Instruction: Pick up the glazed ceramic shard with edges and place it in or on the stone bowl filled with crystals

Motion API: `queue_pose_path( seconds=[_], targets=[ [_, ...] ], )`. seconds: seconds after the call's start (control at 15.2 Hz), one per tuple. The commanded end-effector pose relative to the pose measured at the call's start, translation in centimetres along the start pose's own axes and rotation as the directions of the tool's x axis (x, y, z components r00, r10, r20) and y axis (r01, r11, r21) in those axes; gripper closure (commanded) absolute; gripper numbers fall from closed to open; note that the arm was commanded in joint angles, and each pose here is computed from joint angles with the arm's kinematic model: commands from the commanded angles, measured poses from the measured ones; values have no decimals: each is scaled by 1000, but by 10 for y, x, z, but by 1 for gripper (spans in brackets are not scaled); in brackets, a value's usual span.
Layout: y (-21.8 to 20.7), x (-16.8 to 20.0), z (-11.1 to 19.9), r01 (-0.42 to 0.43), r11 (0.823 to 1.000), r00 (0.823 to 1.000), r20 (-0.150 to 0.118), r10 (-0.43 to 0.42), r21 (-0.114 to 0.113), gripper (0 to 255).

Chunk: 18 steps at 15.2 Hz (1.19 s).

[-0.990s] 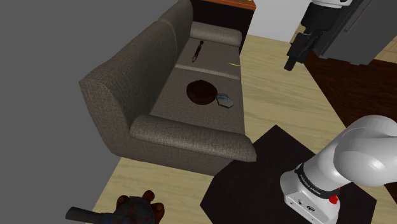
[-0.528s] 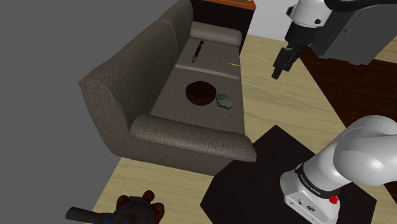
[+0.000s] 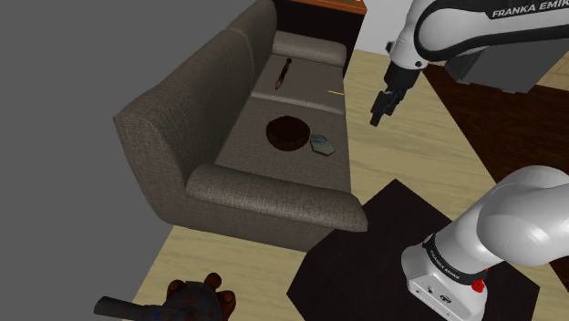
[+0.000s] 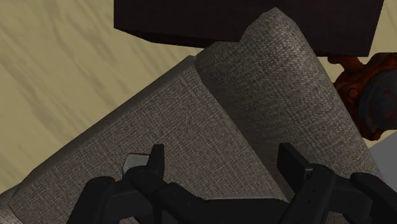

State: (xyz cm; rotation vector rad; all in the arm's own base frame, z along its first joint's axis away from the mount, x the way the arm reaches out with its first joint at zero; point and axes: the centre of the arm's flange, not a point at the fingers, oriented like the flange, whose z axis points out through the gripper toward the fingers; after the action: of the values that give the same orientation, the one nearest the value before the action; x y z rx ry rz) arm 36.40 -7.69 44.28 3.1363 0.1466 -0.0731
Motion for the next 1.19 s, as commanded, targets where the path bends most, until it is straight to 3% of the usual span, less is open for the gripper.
queue_pose_path(
  seconds=[0.0, 1.12],
  targets=[
    [10, 9, 21, 8, 1000, 1000, -7, -8, -2, 0],
    [98, 112, 197, 71, 997, 997, -33, -71, -12, 0]
  ],
)
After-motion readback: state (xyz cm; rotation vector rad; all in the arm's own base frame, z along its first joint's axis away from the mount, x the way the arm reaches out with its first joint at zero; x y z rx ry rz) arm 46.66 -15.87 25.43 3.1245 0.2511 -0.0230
